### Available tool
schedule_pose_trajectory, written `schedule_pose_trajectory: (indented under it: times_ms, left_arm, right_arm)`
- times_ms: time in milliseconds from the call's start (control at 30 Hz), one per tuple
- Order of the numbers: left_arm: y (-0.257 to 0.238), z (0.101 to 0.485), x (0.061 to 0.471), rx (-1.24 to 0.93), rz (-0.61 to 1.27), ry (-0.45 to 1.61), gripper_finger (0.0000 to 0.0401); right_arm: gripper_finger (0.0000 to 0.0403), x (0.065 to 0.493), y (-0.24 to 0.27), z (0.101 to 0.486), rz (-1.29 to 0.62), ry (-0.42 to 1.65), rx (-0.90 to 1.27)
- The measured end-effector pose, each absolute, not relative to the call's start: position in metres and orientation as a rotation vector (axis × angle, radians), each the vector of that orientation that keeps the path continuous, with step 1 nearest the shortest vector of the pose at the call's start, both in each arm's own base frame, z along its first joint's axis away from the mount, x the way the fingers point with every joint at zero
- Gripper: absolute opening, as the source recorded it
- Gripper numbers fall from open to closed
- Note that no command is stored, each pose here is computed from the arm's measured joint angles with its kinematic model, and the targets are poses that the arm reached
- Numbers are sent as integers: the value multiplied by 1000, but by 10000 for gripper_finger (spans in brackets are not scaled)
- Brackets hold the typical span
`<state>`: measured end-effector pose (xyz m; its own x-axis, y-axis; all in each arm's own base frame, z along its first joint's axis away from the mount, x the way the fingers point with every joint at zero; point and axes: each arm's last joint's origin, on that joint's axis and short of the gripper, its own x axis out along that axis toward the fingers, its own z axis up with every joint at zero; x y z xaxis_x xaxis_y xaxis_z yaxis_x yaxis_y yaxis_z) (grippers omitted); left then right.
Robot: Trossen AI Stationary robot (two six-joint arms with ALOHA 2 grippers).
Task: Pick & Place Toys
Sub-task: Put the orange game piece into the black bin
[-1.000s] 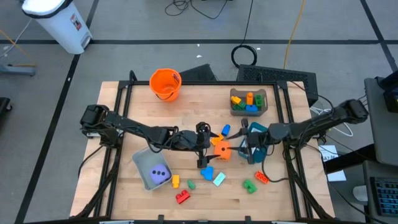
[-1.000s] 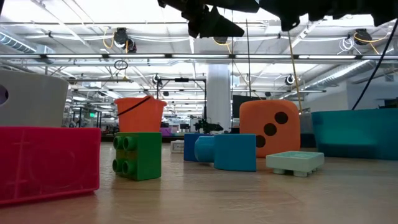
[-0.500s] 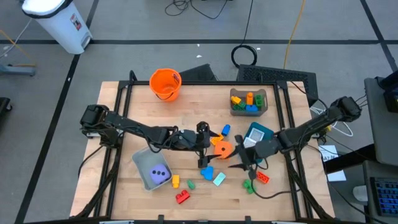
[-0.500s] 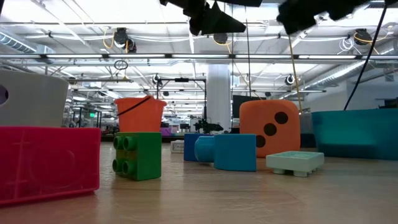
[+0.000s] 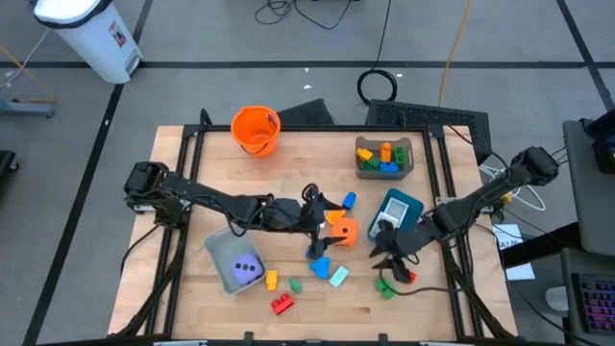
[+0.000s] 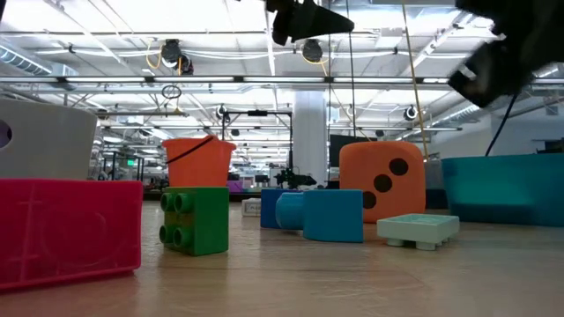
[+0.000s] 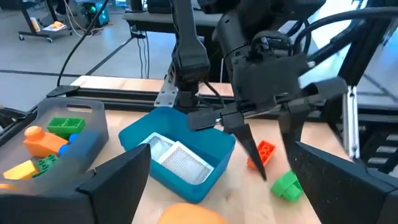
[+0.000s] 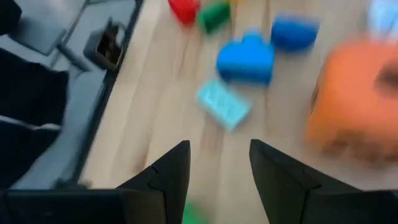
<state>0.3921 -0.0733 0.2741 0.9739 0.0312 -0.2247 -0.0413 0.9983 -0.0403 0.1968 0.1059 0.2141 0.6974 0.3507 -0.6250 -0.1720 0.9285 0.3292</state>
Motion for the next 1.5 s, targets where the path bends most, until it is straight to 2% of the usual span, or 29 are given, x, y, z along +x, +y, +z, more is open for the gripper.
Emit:
schedule_pose_trajectory:
  times_ms: [300,567,733,1033,1233,1367,1500]
  left_arm:
    - [-73,270,391,110,20,266,392]
    - [-67,270,392,156,30,276,392]
    - [-58,266,392,163,51,320,392]
    - [-38,264,394,157,98,339,392]
    - [-27,264,395,152,126,341,392]
    - [-24,264,395,152,134,351,392]
    - [-23,262,394,181,128,374,392]
  right_arm:
    - [157,169,129,206,204,1059,610]
    - [157,152,152,221,100,1113,754]
    - [157,153,163,218,31,1137,802]
    - [157,176,191,227,0,1253,719]
    - [157,184,199,246,-211,1396,596]
    - [157,182,196,241,-411,1466,596]
    - [157,176,192,227,-497,1545,630]
